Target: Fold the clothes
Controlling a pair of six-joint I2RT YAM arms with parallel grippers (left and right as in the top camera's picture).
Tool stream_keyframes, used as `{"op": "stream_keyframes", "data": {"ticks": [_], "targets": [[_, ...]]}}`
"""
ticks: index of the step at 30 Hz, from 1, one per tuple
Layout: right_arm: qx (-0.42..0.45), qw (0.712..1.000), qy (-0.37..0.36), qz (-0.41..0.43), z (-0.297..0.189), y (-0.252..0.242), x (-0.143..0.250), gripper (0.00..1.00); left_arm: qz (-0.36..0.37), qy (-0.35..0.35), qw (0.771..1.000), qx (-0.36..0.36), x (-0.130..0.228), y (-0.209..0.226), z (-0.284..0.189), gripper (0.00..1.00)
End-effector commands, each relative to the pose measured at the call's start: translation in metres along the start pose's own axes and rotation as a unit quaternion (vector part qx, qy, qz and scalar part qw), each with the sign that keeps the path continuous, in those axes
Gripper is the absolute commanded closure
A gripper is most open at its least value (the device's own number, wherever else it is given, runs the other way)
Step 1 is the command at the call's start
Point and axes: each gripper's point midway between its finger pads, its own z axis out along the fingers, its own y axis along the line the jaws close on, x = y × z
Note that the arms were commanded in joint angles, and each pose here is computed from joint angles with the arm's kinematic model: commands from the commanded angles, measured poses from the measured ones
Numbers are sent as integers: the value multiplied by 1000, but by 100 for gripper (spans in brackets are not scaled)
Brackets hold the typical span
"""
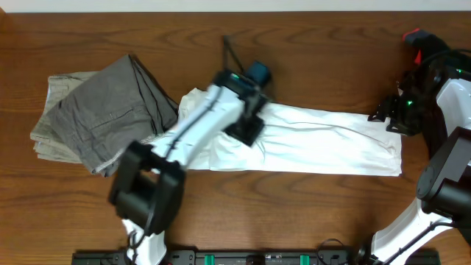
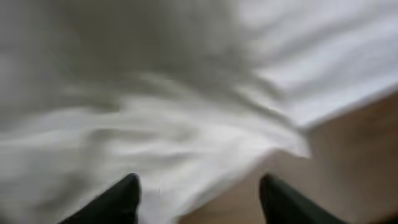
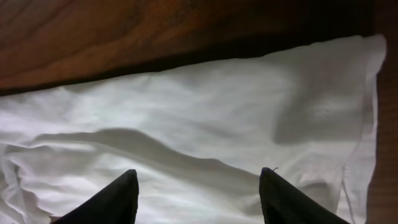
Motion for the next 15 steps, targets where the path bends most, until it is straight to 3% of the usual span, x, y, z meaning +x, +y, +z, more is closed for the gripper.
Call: {"op": "stream_keyframes", "data": {"ticks": [1, 7, 10, 15], "targets": [[1, 1000, -3, 4, -1, -2, 0, 39, -62, -43, 995, -63, -15, 65, -19, 32], [2, 1000, -6, 3, 0, -1, -1, 42, -117, -88, 989, 8, -39, 118, 3, 33], [2, 1000, -4, 4, 0, -2, -1, 41, -147, -80, 986, 8, -36, 145, 22, 33], [2, 1000, -3, 4, 1, -2, 0, 42, -156, -78, 984, 49, -41, 150, 46, 41]]}}
